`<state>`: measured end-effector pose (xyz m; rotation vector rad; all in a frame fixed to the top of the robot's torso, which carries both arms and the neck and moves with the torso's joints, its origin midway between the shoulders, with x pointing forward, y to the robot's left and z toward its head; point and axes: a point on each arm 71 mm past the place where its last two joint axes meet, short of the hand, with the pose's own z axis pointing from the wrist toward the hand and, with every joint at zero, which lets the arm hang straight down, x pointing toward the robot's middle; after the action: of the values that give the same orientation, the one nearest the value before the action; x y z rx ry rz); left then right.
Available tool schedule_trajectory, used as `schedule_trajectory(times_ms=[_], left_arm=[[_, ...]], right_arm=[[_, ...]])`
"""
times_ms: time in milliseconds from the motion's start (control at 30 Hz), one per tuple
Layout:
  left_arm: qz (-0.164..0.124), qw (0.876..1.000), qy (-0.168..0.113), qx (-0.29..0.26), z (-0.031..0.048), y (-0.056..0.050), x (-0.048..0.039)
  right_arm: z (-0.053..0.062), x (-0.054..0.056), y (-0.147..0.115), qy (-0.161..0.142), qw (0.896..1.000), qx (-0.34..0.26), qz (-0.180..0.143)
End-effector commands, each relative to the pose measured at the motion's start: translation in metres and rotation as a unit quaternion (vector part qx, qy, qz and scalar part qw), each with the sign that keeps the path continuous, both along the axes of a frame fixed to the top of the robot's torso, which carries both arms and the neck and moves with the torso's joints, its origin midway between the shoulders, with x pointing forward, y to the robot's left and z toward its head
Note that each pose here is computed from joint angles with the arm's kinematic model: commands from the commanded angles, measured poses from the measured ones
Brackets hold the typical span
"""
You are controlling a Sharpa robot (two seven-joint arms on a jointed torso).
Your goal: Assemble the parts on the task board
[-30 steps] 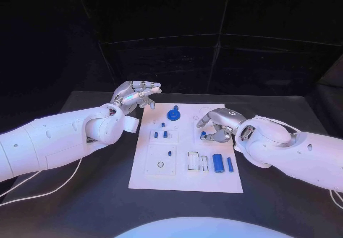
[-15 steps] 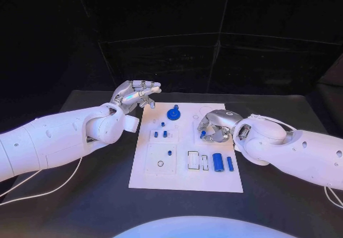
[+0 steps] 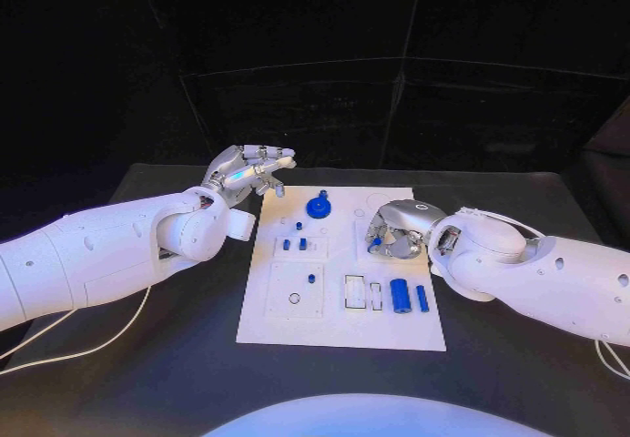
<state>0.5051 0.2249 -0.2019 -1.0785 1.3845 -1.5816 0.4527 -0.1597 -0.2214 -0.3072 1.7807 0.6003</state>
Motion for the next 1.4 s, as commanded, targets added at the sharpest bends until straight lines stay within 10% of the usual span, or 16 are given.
schedule_trajectory(times_ms=[33, 533, 833, 1400], left_arm=[[-0.003, 1.000, -0.001, -0.004, 0.0011, -0.001, 0.0002], [-0.003, 1.000, 0.001, -0.003, 0.0006, -0.001, -0.0001], [-0.010, 1.000, 0.001, -0.006, 0.0002, -0.007, -0.0008], [-0.012, 1.000, 0.002, -0.006, 0.0006, -0.014, -0.0018]], right_arm=[[0.006, 0.000, 0.002, -0.030, 0.999, 0.019, 0.001], [0.028, -0.021, 0.007, -0.068, 0.992, 0.105, 0.019], [0.043, -0.039, 0.043, -0.051, 0.981, 0.167, 0.083], [0.003, -0.054, 0.112, 0.023, 0.972, 0.138, 0.186]])
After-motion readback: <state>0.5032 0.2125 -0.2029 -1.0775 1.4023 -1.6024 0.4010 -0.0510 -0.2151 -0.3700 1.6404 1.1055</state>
